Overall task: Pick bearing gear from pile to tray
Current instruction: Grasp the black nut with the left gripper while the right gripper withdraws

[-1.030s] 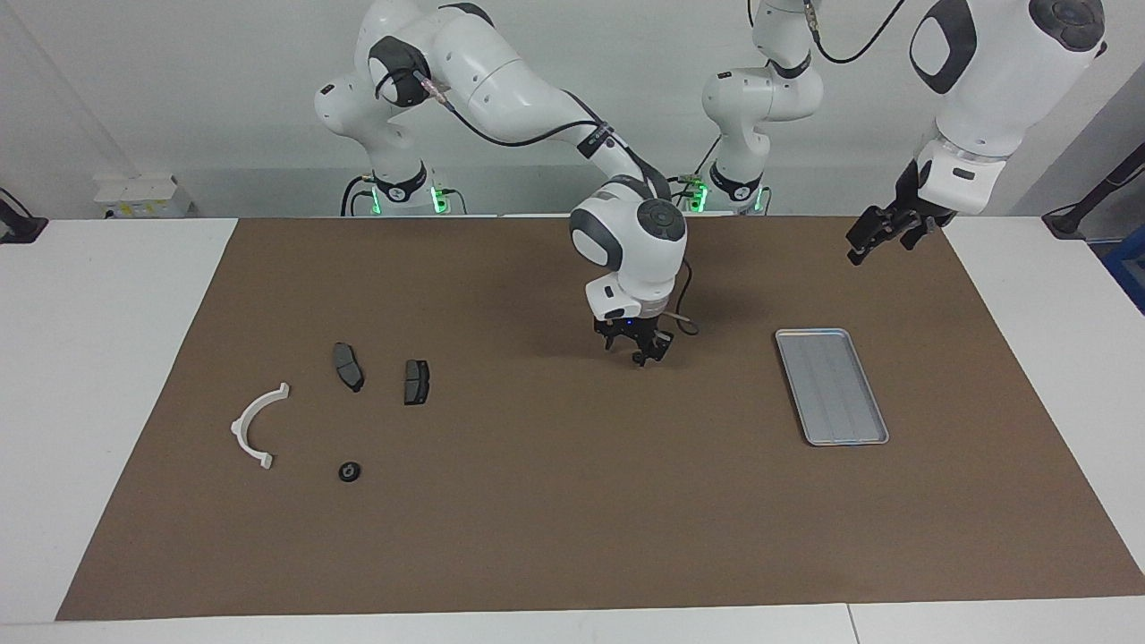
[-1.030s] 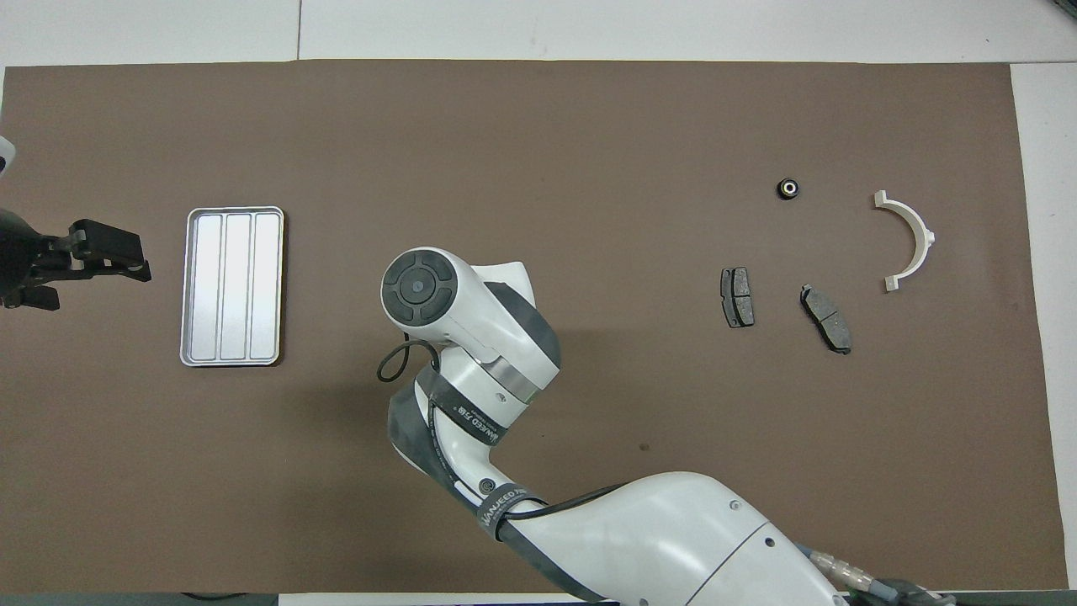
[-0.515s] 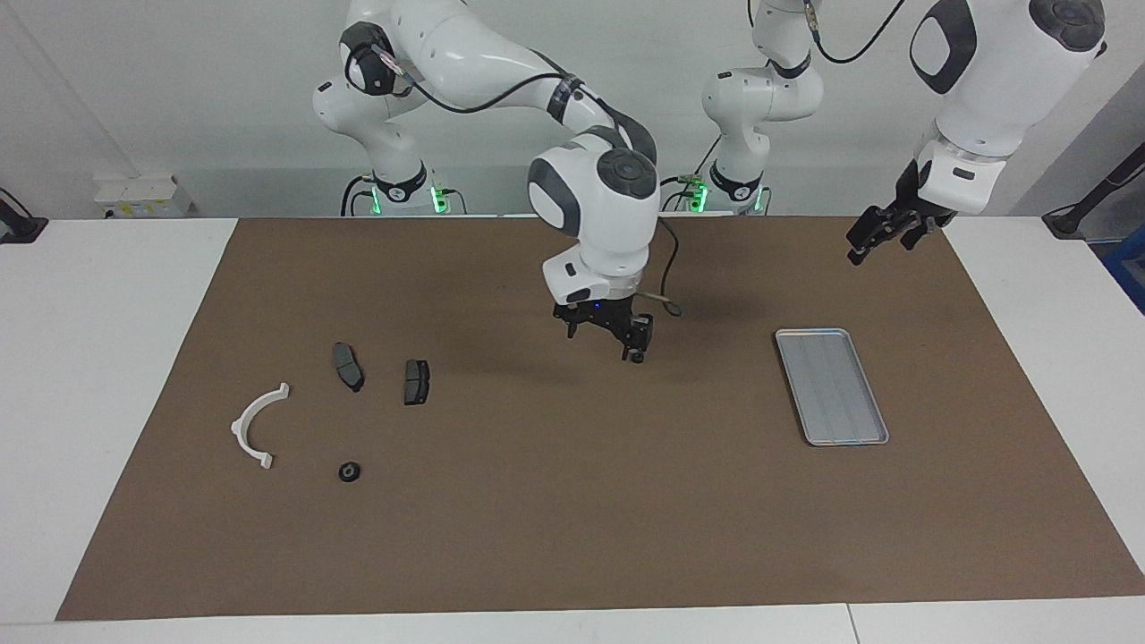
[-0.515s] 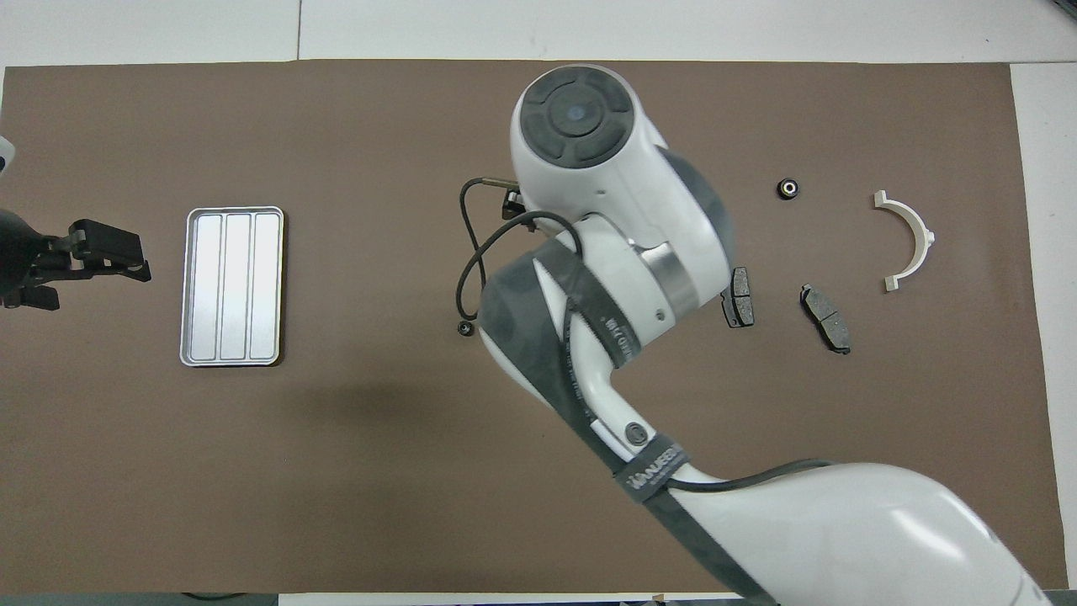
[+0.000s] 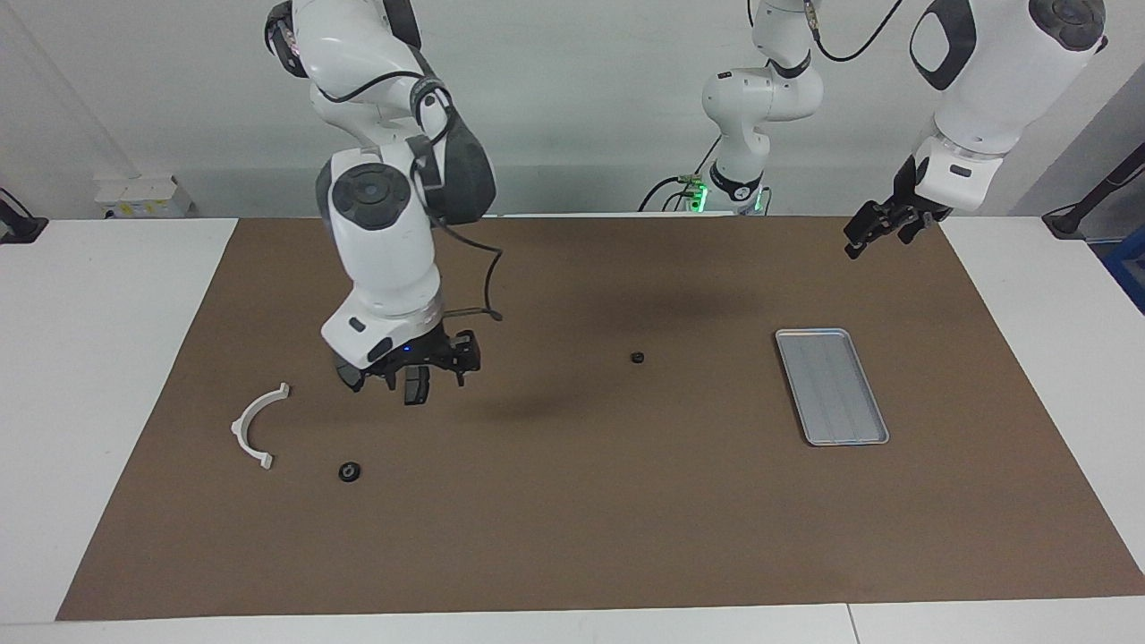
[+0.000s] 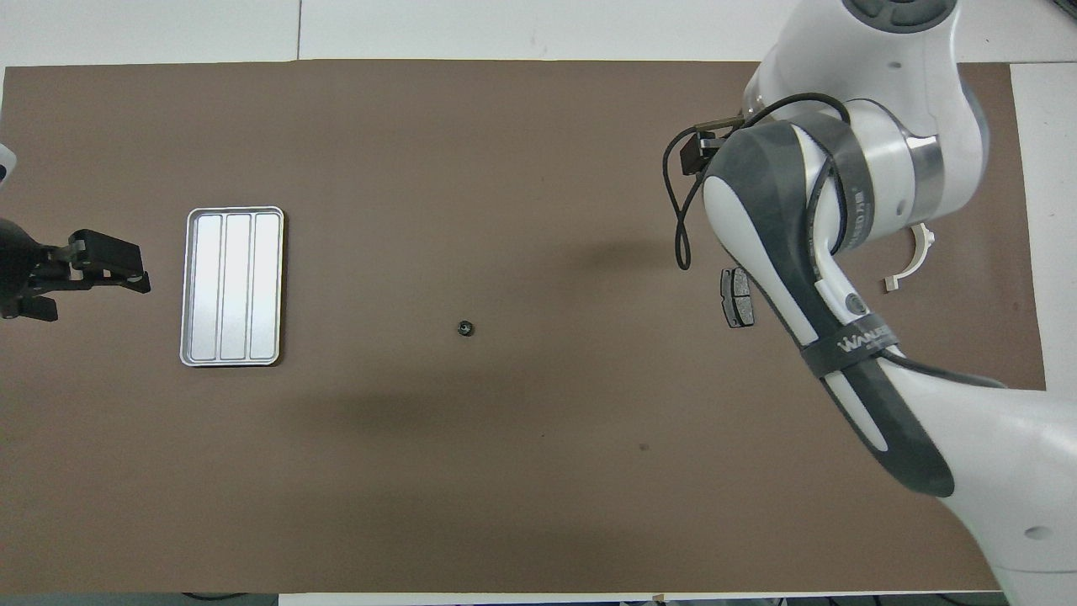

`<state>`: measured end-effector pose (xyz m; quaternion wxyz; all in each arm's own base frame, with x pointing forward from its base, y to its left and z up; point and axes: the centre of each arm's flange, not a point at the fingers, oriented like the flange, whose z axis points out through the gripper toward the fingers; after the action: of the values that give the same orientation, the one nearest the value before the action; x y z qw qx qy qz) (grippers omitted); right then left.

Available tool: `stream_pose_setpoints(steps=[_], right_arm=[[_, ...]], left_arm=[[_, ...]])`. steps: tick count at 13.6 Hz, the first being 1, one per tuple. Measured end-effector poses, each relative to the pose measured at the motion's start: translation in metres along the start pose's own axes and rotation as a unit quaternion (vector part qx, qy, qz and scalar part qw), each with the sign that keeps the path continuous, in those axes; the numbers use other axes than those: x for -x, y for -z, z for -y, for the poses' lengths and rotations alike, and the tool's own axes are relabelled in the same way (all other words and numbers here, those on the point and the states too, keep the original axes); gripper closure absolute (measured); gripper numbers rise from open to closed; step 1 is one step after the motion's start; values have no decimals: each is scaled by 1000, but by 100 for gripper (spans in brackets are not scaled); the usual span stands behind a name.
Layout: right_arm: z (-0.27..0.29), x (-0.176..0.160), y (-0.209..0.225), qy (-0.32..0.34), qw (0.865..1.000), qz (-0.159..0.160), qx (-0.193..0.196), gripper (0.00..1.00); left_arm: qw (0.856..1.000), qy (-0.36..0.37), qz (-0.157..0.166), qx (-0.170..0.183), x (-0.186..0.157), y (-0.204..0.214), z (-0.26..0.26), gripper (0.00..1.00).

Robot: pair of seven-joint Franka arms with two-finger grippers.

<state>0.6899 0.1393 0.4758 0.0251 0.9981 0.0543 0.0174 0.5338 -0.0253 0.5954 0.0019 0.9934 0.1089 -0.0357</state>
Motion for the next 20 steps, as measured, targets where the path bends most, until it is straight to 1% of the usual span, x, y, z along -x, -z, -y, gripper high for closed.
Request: stream_pose_setpoints(steps=[3, 4, 6, 8, 12, 15, 18, 20], right_arm=[[-54, -3, -32, 24, 1000, -13, 0, 0], [-67, -3, -45, 24, 1000, -18, 0, 0], [-90, 0, -75, 20, 999, -36, 0, 0], [-105, 6, -102, 12, 999, -44, 0, 0], [-125, 6, -150, -6, 999, -51, -8, 0], [-123, 3, -175, -19, 998, -50, -27, 0], [-120, 3, -179, -33, 997, -50, -46, 0], [-121, 2, -182, -34, 997, -53, -47, 0]], left_arm=[[1000, -12, -22, 5, -2, -4, -13, 0], [1000, -18, -24, 5, -1, -10, -22, 0], [1000, -25, -18, 3, 6, -25, -47, 0], [1000, -6, -20, 3, 12, -47, -91, 0], [998, 45, -31, 13, 22, -120, -205, 0], [997, 76, -20, 6, 33, -188, -264, 0], [996, 85, -22, 10, 39, -246, -281, 0], [995, 98, -22, 9, 48, -268, -283, 0]])
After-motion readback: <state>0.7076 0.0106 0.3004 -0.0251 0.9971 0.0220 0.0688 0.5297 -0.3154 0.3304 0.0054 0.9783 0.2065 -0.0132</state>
